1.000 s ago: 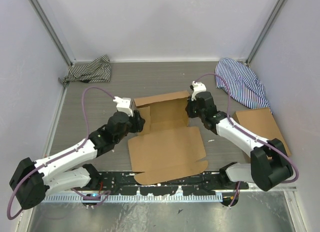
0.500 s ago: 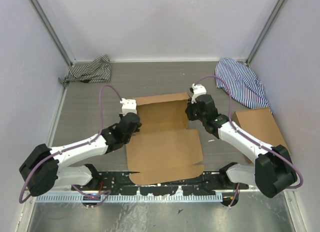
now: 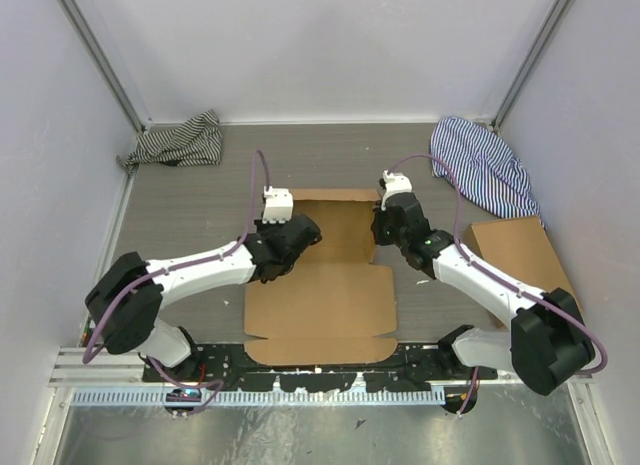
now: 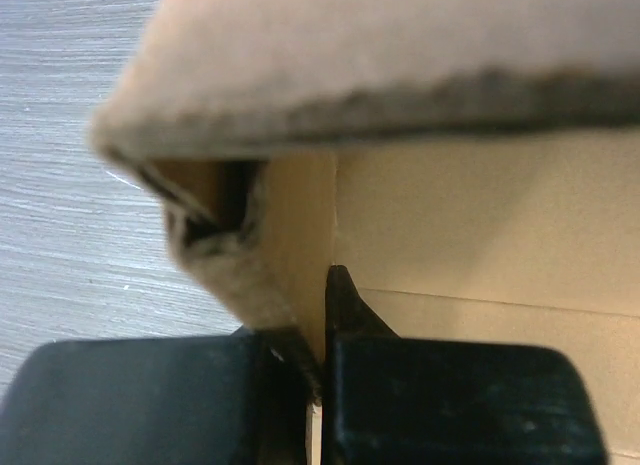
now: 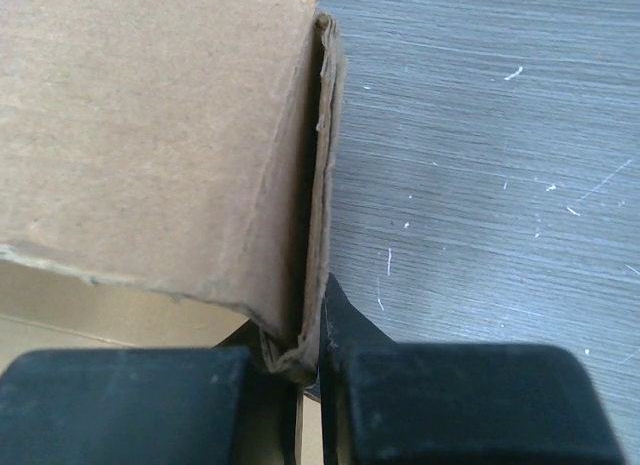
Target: Fold the paper box
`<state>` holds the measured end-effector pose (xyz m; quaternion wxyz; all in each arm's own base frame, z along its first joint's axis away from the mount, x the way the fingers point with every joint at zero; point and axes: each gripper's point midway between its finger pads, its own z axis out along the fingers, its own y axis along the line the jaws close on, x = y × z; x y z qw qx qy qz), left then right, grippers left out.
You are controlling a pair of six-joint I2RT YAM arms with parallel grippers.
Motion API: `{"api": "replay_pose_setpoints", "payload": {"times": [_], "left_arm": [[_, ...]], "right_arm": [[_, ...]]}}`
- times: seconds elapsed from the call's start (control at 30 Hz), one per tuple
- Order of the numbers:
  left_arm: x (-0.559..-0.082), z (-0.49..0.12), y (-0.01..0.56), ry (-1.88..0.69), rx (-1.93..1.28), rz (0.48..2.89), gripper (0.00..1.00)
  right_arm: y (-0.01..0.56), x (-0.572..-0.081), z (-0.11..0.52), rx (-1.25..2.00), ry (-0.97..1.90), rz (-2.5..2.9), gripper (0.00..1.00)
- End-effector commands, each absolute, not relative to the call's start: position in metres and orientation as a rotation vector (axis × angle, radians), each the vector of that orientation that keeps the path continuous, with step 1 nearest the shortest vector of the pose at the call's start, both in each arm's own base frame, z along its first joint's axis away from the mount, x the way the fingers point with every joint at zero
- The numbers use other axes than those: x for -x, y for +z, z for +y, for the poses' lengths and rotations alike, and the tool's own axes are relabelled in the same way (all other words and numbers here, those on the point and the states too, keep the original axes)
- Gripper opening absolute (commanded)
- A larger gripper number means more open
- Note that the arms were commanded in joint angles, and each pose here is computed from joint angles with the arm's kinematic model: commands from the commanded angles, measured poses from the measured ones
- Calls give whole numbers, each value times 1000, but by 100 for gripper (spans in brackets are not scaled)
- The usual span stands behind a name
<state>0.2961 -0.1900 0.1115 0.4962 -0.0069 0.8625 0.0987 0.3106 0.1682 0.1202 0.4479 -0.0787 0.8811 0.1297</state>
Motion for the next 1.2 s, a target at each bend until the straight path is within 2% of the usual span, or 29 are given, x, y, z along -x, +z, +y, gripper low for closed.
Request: {"api": "replay_pose_setpoints", "payload": {"times": [0.0,0.03,0.07,0.13,0.37,0.4,0.5,0.63,0.8,0.97,1.17], "left_arm": [[-287,-176,114,425,23,2055,0],[-285,-180,114,411,20,2052,0],[-283,-182,112,399,17,2052,5],[-278,-183,111,373,26,2047,25],[-264,-170,120,255,88,2022,61],[-262,-168,123,235,95,2019,63],[-255,-163,138,160,126,2006,65],[-245,-158,153,50,151,2012,66],[-231,-159,166,-121,156,2017,71],[-218,-156,168,-169,141,2068,72],[-218,-155,164,-122,143,2102,68]], "right_arm": [[150,-326,183,127,357,2104,1],[148,-327,183,113,351,2108,1],[147,-328,183,101,346,2112,1],[145,-330,183,85,338,2117,1],[148,-339,175,38,279,2096,2],[148,-339,174,37,274,2097,2],[151,-340,173,26,266,2101,4],[154,-338,174,22,279,2104,24],[161,-335,177,34,310,2097,37],[166,-332,184,79,343,2109,45],[178,-328,196,127,418,2099,44]]}}
